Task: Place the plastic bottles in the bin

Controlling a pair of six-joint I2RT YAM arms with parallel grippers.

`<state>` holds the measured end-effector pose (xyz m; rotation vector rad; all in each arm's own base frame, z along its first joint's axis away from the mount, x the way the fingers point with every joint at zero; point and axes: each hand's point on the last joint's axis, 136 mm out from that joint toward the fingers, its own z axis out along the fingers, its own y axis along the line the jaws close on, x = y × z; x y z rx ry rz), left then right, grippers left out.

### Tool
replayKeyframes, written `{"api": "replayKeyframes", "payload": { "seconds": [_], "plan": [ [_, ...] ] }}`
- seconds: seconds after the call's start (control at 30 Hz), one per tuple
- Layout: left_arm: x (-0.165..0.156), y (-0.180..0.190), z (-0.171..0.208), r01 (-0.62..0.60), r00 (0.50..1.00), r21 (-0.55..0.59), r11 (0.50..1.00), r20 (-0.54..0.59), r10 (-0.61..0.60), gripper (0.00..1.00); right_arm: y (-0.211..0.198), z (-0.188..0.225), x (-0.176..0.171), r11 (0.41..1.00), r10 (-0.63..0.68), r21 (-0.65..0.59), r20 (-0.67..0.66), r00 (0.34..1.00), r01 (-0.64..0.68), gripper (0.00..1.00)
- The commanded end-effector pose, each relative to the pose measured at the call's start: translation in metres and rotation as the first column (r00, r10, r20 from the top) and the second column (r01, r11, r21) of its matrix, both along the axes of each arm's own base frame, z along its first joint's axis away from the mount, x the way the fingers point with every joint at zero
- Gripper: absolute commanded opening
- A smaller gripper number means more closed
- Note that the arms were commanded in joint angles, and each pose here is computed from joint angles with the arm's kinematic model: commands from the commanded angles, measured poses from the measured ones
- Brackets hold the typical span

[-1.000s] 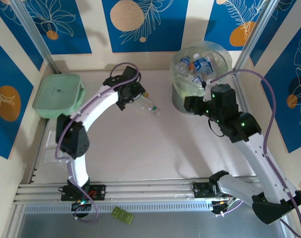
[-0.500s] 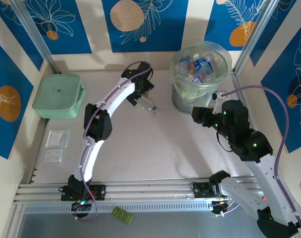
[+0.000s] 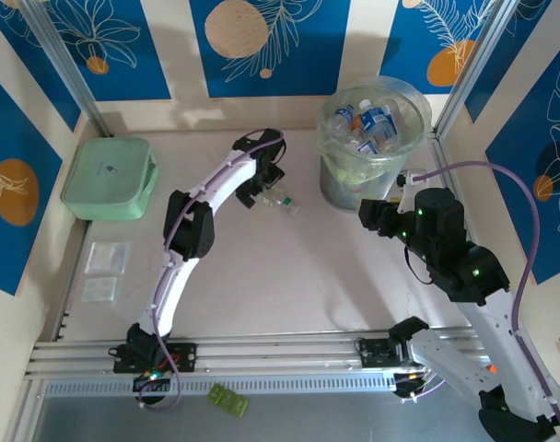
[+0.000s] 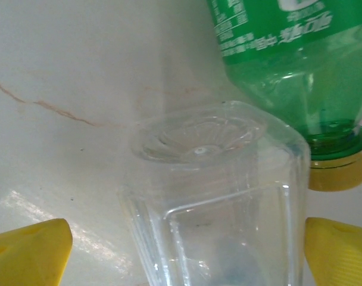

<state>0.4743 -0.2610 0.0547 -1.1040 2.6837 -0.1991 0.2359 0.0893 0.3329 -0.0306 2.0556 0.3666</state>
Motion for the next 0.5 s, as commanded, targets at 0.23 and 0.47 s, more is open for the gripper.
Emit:
{"api": "replayKeyframes", "payload": {
  "seconds": [0.23,0.47],
  "plan": [
    [-0.025,0.024,-0.013,-0.021,0.997,0.015,1.000,-0.077,0.023,0.69,-0.003,0.002,-0.001,1.000,-0.016,0.010,0.008,1.000,0.016,0.68],
    [-0.033,0.028,0.009,0.012,0.999,-0.008,1.000,-0.038,-0.012,0.55,0.000,0.006,-0.005,0.999,-0.002,0.039,-0.003,1.000,0.002,0.68]
  ]
}}
